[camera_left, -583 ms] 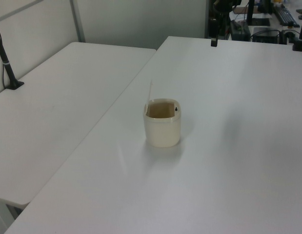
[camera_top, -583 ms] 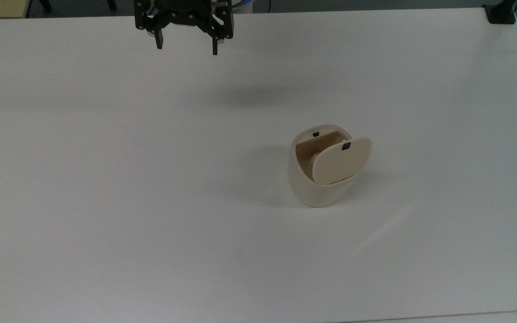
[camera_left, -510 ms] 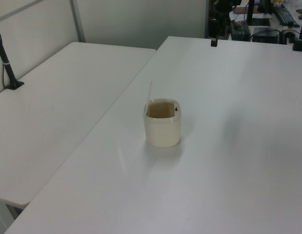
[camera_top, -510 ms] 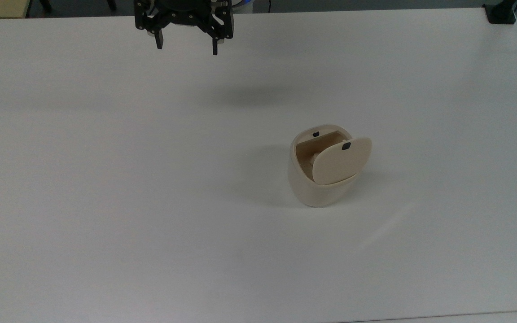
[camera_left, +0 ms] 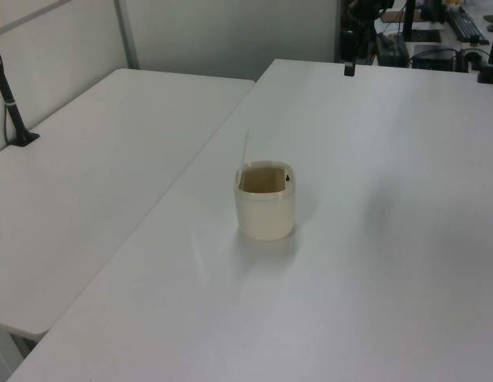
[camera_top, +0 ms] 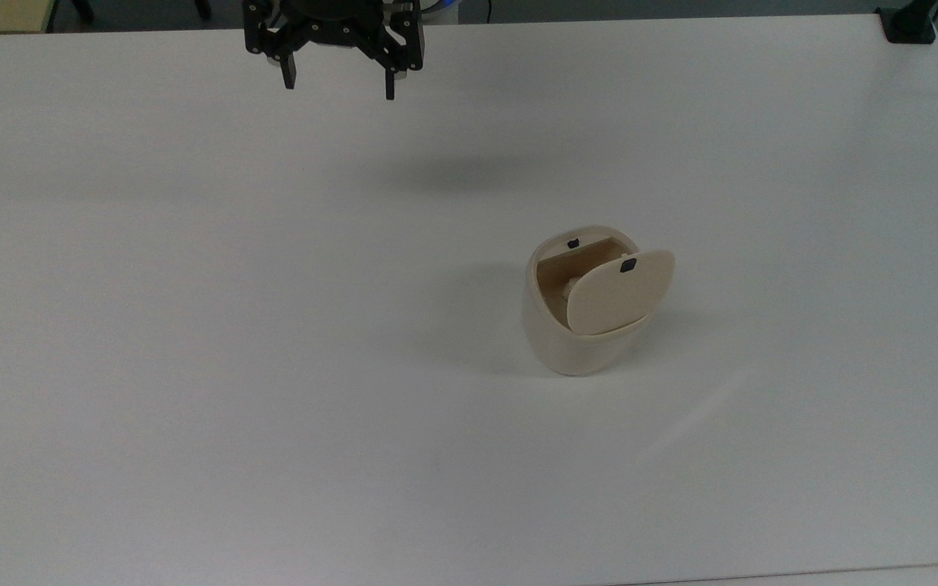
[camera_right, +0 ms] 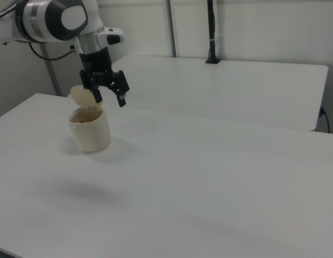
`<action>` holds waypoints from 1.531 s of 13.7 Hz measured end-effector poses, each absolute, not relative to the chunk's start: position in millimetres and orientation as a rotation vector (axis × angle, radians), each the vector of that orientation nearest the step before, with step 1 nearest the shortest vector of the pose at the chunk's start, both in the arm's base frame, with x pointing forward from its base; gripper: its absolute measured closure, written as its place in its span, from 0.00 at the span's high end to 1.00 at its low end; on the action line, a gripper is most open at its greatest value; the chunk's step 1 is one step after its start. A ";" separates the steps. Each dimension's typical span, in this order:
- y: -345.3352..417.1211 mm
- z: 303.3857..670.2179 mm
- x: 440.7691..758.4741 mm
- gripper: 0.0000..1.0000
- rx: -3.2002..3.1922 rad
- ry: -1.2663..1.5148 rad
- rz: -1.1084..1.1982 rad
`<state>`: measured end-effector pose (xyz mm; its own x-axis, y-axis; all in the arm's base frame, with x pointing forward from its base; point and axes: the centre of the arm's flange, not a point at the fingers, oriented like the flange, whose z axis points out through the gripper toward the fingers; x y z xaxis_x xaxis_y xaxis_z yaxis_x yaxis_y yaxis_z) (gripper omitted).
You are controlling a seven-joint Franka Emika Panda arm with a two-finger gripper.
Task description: Close the trash bin
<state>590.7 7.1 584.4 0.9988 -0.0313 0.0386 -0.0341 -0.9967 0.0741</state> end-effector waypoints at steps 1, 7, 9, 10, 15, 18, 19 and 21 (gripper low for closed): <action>7.1 584.4 590.7 1.00 3.066 -0.050 0.057; 7.2 584.2 590.7 0.48 3.066 -0.022 0.056; 8.0 582.8 591.1 0.20 3.066 -0.007 0.052; 8.7 581.2 591.8 0.09 3.066 0.012 0.047; 28.7 576.9 607.2 0.01 3.064 0.142 0.165; 69.9 582.0 625.6 0.01 3.098 0.224 0.397; 83.3 584.8 630.3 0.01 3.099 0.250 0.479; 123.5 583.3 642.8 0.01 3.080 0.338 0.673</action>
<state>642.8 123.5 583.3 0.8872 0.2007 0.4154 0.2131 -0.9769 0.0169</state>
